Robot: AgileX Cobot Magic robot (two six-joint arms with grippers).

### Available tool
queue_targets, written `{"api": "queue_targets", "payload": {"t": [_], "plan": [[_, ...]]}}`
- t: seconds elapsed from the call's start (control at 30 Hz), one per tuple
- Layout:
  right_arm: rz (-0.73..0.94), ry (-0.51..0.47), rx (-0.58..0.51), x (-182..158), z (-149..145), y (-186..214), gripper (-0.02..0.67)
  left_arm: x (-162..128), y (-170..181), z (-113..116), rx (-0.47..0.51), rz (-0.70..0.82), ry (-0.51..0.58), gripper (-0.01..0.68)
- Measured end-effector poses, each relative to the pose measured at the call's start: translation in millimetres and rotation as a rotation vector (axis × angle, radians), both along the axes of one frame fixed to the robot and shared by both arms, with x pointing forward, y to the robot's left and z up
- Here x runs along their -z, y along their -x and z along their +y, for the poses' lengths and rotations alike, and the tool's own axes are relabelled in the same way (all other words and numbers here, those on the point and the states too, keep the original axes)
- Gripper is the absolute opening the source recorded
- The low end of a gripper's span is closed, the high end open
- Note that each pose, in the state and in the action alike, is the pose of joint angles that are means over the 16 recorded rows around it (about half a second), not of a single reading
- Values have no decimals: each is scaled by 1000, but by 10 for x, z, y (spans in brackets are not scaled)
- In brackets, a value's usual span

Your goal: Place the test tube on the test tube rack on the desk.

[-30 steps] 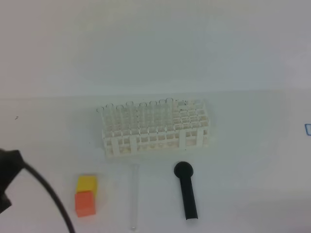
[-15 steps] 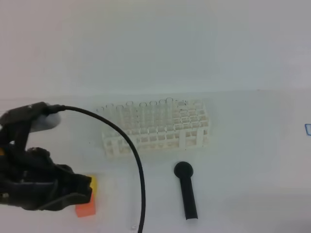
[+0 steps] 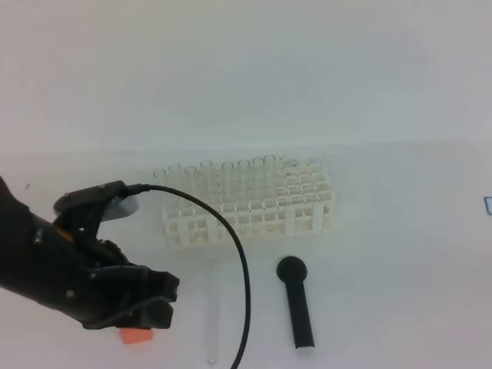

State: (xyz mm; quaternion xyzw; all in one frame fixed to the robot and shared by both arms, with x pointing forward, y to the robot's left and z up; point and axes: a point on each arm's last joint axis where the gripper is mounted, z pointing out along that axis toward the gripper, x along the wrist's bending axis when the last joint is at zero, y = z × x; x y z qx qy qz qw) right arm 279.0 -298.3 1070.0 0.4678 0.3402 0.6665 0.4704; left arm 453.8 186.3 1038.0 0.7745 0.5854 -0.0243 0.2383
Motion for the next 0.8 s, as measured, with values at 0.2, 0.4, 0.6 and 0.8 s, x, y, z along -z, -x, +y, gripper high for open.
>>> {"api": "queue_targets", "payload": {"t": [0.2,0.4,0.6,0.8], "plan": [[197,156,-5,-549,33,-66,-1,206,-117,-196,-55,77,-52,269],[495,386,-92,-837,107,-362,-1,426,-319,-433,-133,130,-121,297],[672,568,-241,-860,256,-649,-1,666,-575,-635,-172,169,-199,316],[706,640,-336,-818,379,-747,-1,928,-740,-817,-151,210,-261,333]]}}
